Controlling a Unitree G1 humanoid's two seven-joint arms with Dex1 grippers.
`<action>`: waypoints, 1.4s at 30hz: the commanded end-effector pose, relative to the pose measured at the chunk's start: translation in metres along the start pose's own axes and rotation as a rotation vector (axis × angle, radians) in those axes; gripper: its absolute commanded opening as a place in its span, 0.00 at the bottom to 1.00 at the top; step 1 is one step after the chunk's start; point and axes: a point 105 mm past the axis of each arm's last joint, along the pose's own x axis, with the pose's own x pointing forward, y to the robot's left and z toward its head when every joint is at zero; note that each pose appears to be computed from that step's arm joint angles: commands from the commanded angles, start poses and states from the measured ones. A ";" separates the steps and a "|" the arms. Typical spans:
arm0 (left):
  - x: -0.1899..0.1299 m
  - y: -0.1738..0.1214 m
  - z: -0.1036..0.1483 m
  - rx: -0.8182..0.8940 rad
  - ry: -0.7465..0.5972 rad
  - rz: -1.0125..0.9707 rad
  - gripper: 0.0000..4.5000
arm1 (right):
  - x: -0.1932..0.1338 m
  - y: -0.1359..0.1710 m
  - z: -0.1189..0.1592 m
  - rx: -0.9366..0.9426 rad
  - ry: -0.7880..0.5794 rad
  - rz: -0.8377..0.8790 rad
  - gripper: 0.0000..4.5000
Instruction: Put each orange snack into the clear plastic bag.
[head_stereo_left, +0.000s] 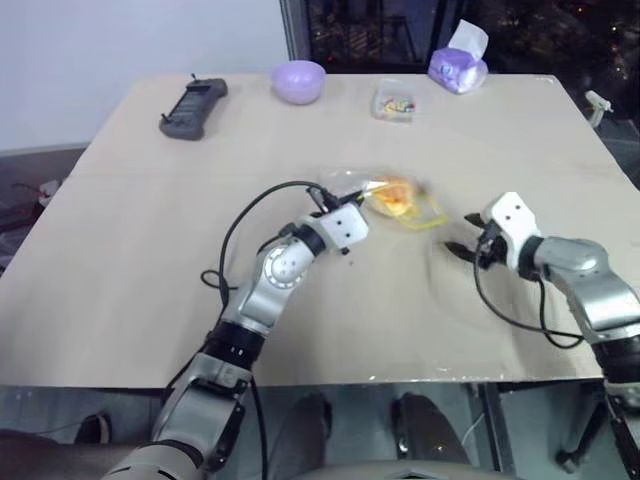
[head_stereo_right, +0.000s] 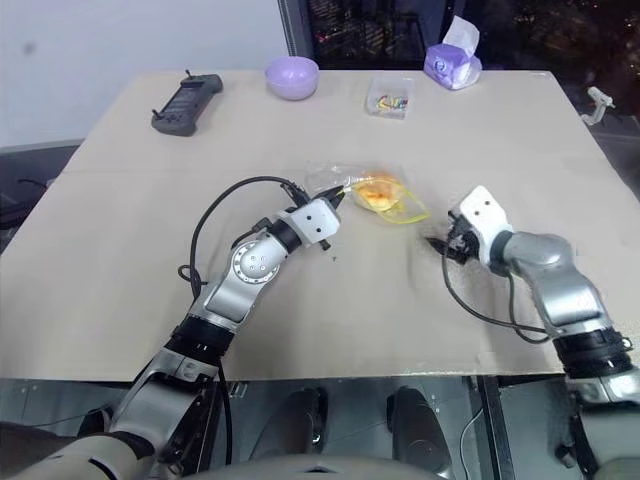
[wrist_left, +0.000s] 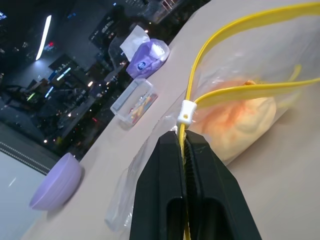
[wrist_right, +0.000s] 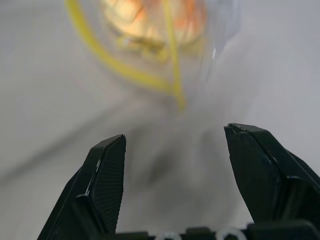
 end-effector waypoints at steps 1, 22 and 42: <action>0.000 0.008 0.006 0.002 -0.024 0.022 0.00 | 0.006 -0.012 0.017 -0.106 -0.050 -0.061 0.76; 0.011 0.091 0.039 0.016 -0.163 0.417 0.00 | -0.005 -0.066 0.073 -0.078 -0.260 -0.295 0.00; 0.008 0.065 0.041 0.082 -0.225 0.276 0.00 | -0.026 -0.054 0.078 -0.261 -0.183 -0.185 0.57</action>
